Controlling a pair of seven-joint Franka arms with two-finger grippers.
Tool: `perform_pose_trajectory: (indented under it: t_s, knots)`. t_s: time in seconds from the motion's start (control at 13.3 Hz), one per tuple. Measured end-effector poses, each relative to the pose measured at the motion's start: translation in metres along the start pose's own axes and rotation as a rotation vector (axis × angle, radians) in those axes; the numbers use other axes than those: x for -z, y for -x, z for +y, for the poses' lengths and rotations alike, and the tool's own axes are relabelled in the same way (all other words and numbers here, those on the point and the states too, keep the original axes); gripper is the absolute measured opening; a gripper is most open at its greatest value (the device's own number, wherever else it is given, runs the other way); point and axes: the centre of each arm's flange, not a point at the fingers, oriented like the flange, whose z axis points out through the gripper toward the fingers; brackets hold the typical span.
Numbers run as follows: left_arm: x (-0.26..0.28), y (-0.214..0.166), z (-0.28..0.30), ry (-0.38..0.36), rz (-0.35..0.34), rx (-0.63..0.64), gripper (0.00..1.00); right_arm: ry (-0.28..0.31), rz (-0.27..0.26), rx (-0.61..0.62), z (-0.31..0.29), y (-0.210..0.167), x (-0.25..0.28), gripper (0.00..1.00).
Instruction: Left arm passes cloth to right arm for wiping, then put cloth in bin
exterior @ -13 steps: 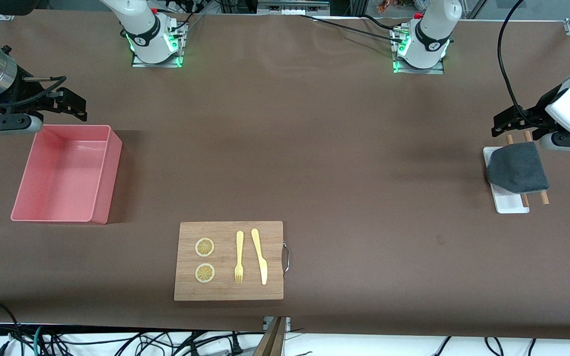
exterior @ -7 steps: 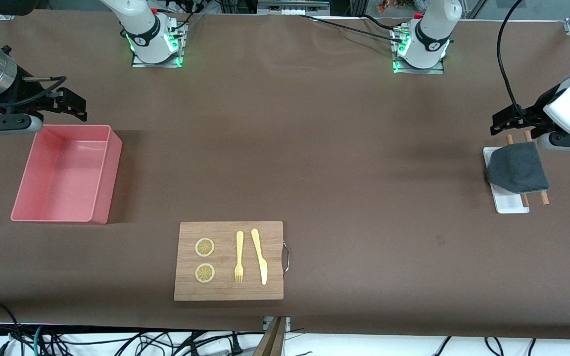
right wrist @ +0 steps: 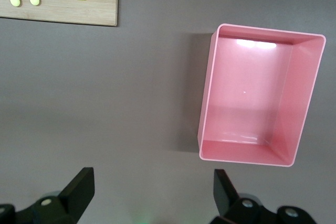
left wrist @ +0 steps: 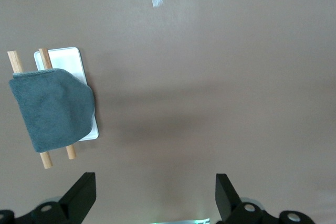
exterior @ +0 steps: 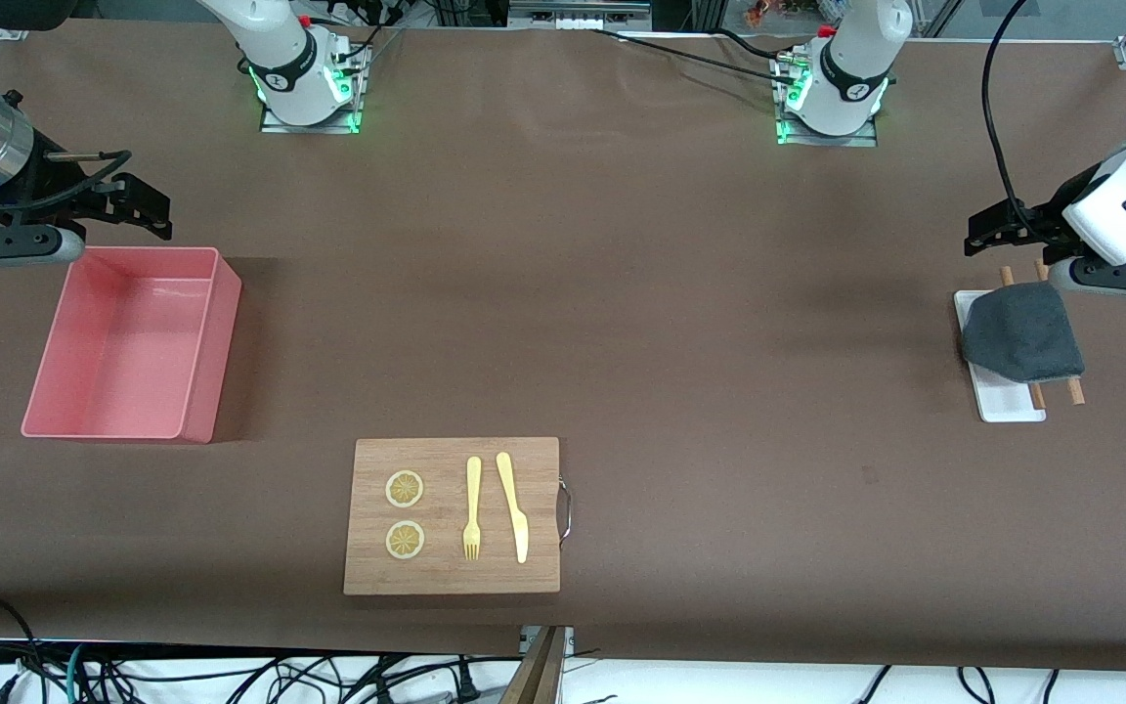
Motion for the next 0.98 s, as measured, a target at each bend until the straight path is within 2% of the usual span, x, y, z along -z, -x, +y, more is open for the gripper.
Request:
perform_pose_trajectory:
  t_s: [0.15,0.45,0.68,0.75,0.98]
  knots:
    - [-0.023,-0.005,-0.022,-0.043,-0.075,-0.104,1.0,0.0,-0.001,0.0,0.0,0.0,0.0,1.0]
    - [-0.115,-0.049,-0.054,-0.187,-0.291,-0.27,1.0,0.0,-0.002,-0.001,0.0,0.0,0.0,1.0]
    - [-0.175,-0.078,-0.068,-0.339,-0.447,-0.362,1.0,0.0,-0.002,-0.001,0.0,0.0,0.0,1.0]
    - [-0.191,-0.089,-0.07,-0.366,-0.463,-0.405,1.0,0.0,-0.003,-0.001,0.0,0.0,0.0,1.0]
    - [-0.215,-0.118,-0.073,-0.389,-0.409,-0.624,1.0,0.0,-0.003,-0.001,0.001,0.0,0.0,1.0]
